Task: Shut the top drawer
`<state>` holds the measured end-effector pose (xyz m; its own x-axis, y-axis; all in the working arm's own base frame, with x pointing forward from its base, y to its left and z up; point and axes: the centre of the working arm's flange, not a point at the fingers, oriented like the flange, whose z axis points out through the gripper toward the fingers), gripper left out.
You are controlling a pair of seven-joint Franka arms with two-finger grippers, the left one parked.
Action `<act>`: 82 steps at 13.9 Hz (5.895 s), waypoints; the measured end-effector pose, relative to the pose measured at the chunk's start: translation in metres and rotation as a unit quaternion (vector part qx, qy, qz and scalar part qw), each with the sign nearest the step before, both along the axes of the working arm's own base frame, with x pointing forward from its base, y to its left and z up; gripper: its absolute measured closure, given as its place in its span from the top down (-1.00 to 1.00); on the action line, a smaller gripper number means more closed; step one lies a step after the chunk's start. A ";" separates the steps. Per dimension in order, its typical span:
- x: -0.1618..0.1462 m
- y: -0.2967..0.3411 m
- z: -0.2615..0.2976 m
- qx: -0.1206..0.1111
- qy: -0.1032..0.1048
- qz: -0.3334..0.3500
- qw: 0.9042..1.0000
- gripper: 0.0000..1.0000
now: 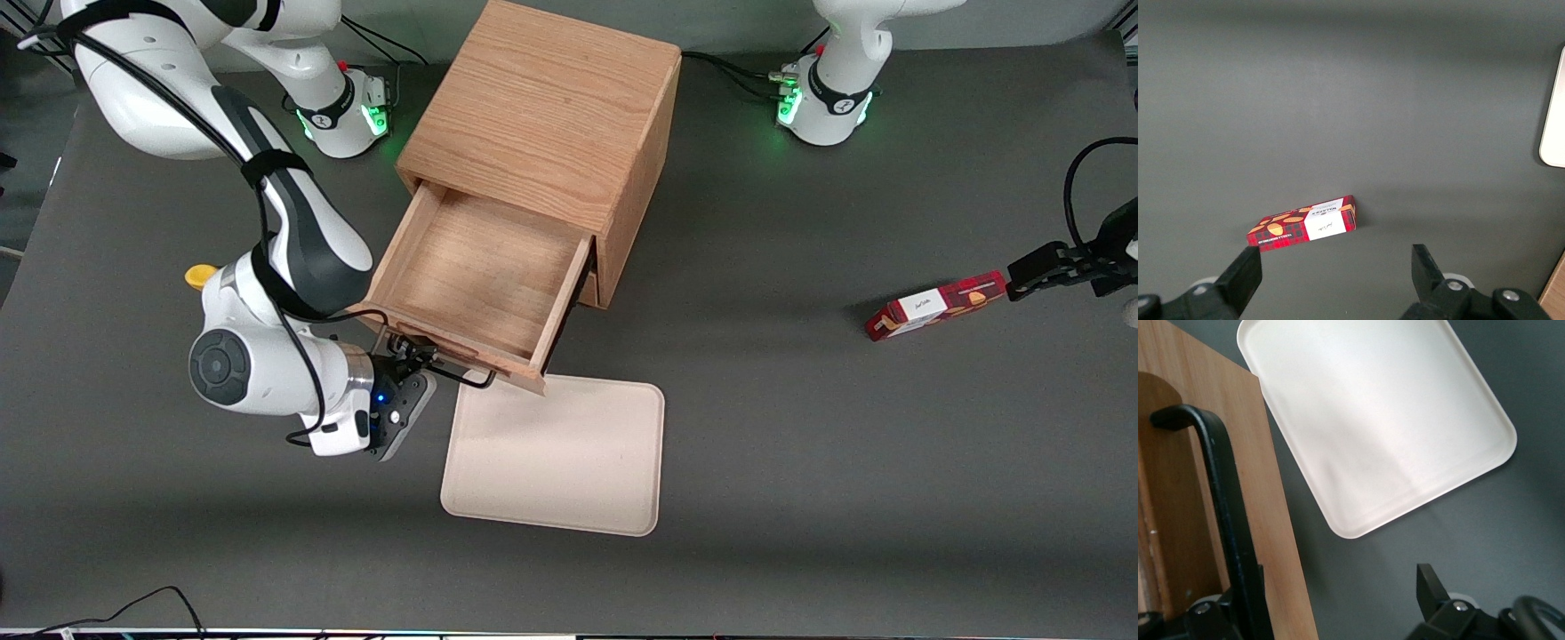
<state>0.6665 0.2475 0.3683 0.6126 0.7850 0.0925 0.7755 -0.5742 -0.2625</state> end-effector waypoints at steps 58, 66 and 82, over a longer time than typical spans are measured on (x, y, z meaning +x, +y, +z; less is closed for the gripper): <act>-0.151 0.090 0.103 -0.009 0.055 0.013 0.998 1.00; -0.094 -0.068 0.184 -0.015 0.005 -0.171 0.985 1.00; -0.093 -0.252 0.224 -0.136 -0.024 -0.446 0.884 1.00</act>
